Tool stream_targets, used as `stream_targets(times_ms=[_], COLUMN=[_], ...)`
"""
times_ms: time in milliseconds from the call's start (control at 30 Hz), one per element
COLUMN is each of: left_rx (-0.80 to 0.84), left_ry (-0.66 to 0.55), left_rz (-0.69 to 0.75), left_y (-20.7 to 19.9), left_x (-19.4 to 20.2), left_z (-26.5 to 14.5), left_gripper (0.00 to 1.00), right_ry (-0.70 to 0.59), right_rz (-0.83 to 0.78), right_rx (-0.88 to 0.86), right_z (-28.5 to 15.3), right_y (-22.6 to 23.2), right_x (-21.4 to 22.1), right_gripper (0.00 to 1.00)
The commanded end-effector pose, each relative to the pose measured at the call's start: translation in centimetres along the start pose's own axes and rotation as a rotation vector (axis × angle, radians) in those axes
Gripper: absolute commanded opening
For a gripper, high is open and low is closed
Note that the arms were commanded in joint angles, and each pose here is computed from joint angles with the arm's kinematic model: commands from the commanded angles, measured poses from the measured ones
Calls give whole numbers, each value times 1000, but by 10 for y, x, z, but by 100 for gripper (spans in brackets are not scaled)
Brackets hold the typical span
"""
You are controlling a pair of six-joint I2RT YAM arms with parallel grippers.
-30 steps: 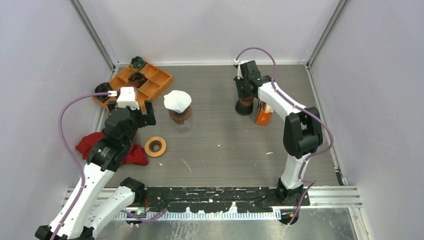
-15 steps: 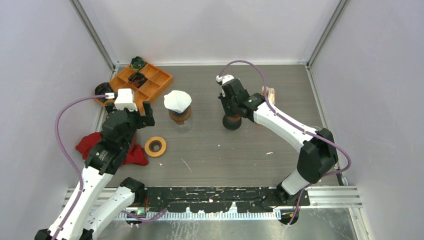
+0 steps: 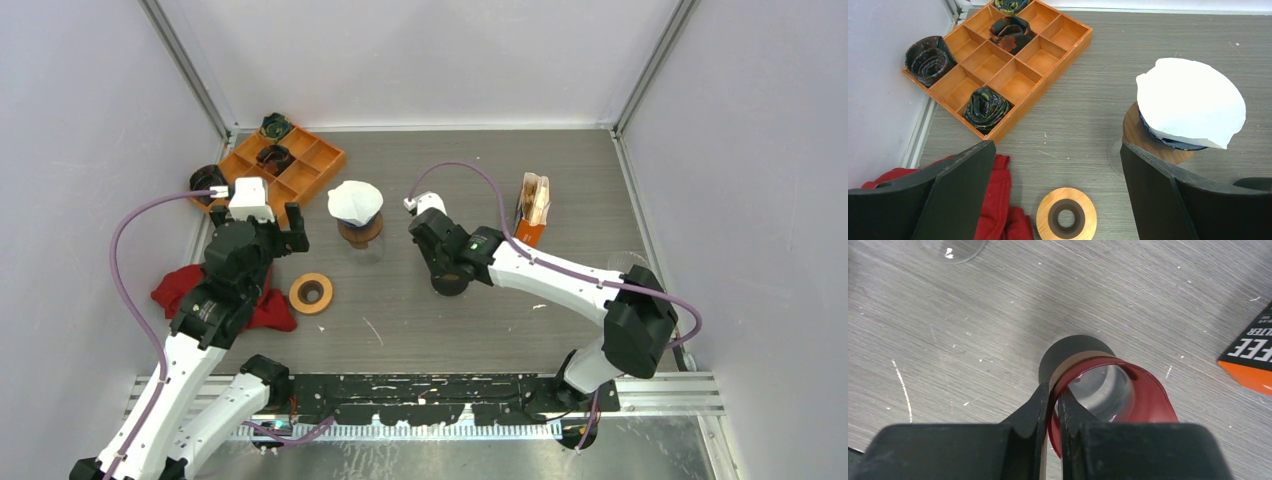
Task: Place the coffee filter in the dripper
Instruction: Move the coffee server to the center of the board.
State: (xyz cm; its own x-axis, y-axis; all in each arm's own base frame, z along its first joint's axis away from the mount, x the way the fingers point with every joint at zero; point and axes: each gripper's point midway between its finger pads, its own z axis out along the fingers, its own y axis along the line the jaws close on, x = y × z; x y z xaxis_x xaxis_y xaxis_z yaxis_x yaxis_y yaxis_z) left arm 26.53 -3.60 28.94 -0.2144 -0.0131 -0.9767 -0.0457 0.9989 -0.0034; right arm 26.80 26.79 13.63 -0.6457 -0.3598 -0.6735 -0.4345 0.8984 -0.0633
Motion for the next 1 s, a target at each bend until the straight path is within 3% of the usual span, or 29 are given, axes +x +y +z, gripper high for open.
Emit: stream_targets(times_ms=[0, 300, 667, 967], left_rx=[-24, -30, -36, -38], left_ry=[-73, -71, -61, -43], left_rz=[-33, -31, -25, -36], left_y=[4, 5, 5, 4], left_x=[-19, -18, -16, -12], left_z=[1, 1, 3, 5], left_gripper=[99, 99, 99, 99], right_ry=[-104, -80, -63, -93], right_rz=[56, -3, -49, -46], right_rx=[-10, -83, -107, -123], right_z=[-8, -2, 3, -8], right_y=[17, 52, 63, 63], right_x=[-21, -5, 3, -8], right_gripper=[4, 4, 8, 29])
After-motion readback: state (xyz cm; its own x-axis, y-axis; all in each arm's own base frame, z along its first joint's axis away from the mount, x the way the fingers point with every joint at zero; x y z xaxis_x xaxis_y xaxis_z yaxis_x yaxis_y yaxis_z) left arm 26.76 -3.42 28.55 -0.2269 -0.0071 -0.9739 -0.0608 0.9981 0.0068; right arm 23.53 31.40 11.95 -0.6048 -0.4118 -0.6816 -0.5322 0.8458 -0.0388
